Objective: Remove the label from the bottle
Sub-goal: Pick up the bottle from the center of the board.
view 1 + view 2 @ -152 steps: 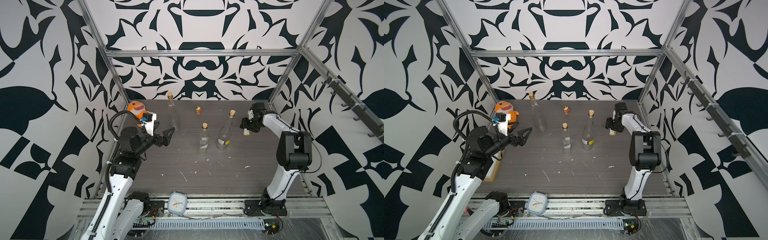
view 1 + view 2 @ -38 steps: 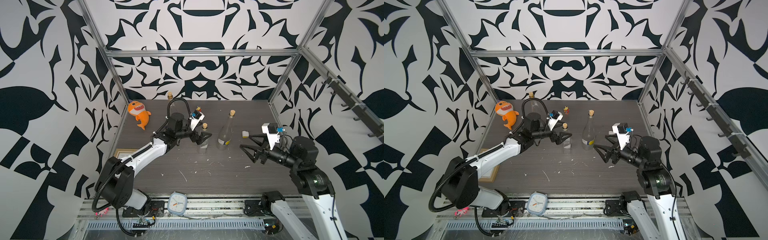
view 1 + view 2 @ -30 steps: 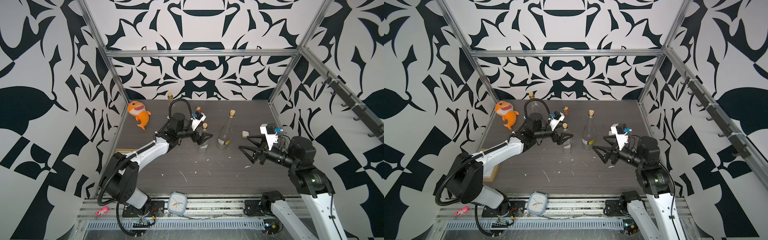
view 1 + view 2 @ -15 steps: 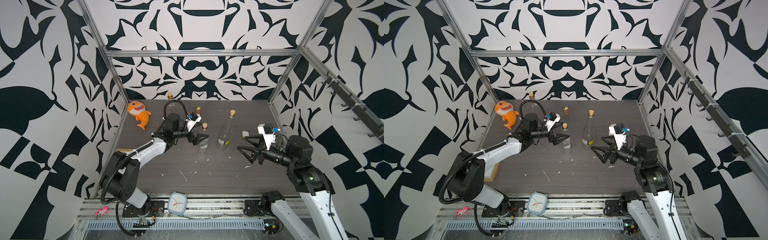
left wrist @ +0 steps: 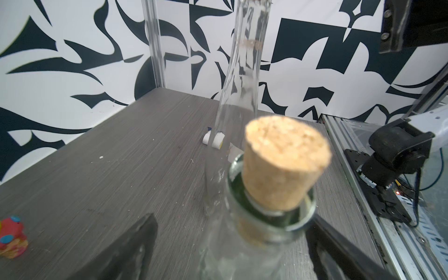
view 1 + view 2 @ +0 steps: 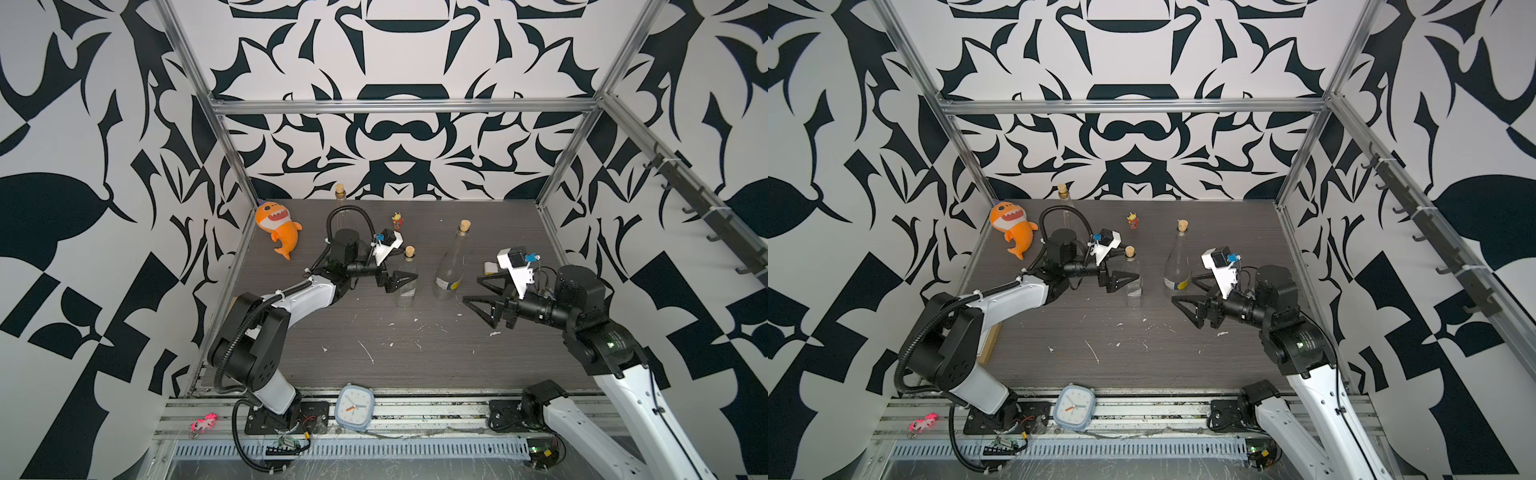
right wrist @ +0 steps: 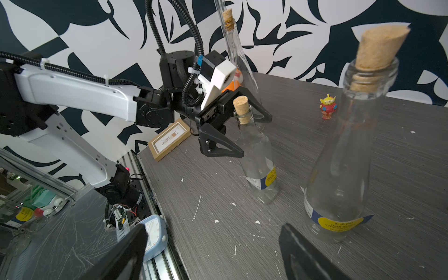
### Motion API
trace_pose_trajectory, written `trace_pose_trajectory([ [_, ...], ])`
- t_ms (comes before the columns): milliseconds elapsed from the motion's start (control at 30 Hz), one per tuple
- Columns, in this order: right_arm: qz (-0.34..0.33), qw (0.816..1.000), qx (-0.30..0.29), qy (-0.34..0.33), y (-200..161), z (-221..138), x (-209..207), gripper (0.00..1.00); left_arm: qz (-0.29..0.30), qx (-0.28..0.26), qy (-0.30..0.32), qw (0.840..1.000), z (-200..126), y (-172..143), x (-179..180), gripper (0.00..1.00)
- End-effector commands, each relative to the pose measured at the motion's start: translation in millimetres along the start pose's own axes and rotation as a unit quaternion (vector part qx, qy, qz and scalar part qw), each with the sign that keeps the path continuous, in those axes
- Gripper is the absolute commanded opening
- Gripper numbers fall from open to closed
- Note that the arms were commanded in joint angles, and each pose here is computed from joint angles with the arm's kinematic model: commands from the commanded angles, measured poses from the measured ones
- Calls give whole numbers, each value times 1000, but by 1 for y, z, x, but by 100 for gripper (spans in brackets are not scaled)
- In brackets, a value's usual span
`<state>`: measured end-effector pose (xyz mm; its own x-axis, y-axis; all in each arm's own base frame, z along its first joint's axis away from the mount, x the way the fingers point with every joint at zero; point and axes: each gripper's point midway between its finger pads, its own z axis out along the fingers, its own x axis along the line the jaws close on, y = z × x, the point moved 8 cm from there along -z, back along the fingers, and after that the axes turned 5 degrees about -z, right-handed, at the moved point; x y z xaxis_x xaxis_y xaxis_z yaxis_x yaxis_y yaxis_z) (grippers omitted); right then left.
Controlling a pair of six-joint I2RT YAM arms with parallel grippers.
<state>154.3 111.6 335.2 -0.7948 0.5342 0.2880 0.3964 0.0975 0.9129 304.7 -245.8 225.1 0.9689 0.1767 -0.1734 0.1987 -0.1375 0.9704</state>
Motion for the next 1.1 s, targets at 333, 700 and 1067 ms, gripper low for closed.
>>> trace_pose_trajectory([
  [333, -31, 999, 11, -9, 5, 16, 1, 88, 6, 0, -27, 1000, 10, -17, 7, 99],
  [700, -42, 999, 32, -9, 4, 27, 4, 87, -3, -5, -38, 999, 12, -21, 15, 92],
  [1067, -42, 998, 42, -5, 1, 33, 4, 87, -7, -3, -37, 999, 9, -15, 14, 74],
])
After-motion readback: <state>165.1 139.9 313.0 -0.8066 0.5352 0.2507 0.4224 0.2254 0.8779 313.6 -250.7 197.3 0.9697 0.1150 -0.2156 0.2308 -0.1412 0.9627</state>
